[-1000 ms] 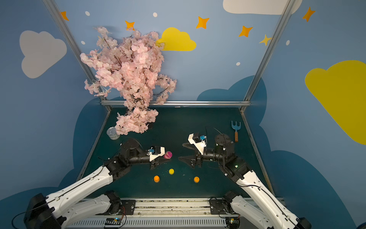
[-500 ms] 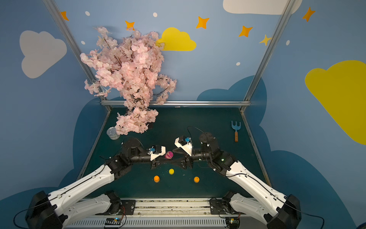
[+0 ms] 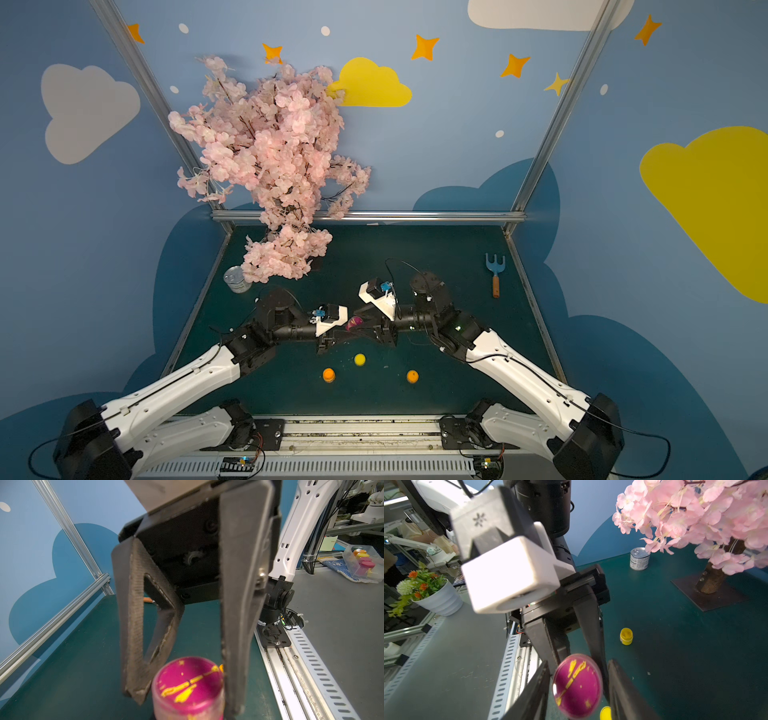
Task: Close the paint jar lid
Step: Screw the lid onto the paint jar, then place the paint jar at the center of the board.
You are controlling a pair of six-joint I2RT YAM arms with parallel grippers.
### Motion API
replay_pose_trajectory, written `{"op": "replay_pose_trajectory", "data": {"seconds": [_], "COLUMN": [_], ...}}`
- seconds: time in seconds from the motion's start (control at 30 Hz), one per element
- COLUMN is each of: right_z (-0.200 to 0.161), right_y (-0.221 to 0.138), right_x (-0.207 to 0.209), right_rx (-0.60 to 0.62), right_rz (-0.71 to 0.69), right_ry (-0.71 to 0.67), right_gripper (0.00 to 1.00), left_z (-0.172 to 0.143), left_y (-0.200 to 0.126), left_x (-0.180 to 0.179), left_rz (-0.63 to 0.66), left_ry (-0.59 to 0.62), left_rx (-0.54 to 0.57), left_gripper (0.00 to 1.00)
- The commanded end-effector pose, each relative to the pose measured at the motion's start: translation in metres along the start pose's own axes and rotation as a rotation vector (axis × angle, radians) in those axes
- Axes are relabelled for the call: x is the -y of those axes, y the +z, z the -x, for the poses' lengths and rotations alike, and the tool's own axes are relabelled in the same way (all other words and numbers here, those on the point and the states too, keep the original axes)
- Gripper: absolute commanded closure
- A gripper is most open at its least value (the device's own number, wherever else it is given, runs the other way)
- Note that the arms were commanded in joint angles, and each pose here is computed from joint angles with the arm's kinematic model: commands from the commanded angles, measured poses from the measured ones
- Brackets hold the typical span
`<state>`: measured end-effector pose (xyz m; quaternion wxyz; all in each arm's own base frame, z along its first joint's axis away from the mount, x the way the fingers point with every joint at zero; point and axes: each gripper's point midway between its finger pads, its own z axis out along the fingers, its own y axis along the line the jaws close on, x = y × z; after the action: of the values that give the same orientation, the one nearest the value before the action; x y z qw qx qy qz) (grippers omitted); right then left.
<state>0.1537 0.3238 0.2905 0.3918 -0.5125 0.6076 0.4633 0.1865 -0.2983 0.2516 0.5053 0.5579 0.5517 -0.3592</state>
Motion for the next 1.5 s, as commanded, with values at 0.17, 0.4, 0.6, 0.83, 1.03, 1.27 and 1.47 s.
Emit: {"op": "replay_pose_trajectory", "data": {"seconds": [0.17,0.4,0.6,0.83,1.03,1.27,1.47], "right_z": [0.013,0.011,0.008,0.011,0.002,-0.011,-0.021], "right_y": [0.003,0.002,0.004,-0.002,-0.024,-0.068,-0.102], "right_x": [-0.001,0.001,0.008,0.038,0.068,0.098,0.123], "right_rx": [0.016,0.011,-0.003,-0.032,-0.111,-0.202,-0.265], "right_rz": [-0.001,-0.022,-0.048,-0.231,-0.449,-0.701,-0.843], "right_ry": [-0.013,-0.011,0.007,0.058,0.087,0.204,0.370], "right_gripper": [0.61,0.80,0.93,1.00,1.00,1.00,1.00], "left_z": [0.014,0.014,0.016,0.013,0.020,0.049,0.096], "left_y": [-0.003,-0.003,-0.004,-0.005,-0.016,-0.056,-0.062], "left_x": [-0.003,-0.003,-0.006,-0.013,-0.013,-0.058,-0.037], "left_rz": [-0.003,0.000,0.016,0.059,0.103,0.423,0.250], "left_ry": [0.029,0.029,0.032,0.039,0.021,-0.116,-0.061], "left_rx": [0.025,0.020,0.022,0.015,0.016,0.034,0.029], "left_gripper": [0.86,0.85,0.81,0.00,0.00,0.00,0.00]}}
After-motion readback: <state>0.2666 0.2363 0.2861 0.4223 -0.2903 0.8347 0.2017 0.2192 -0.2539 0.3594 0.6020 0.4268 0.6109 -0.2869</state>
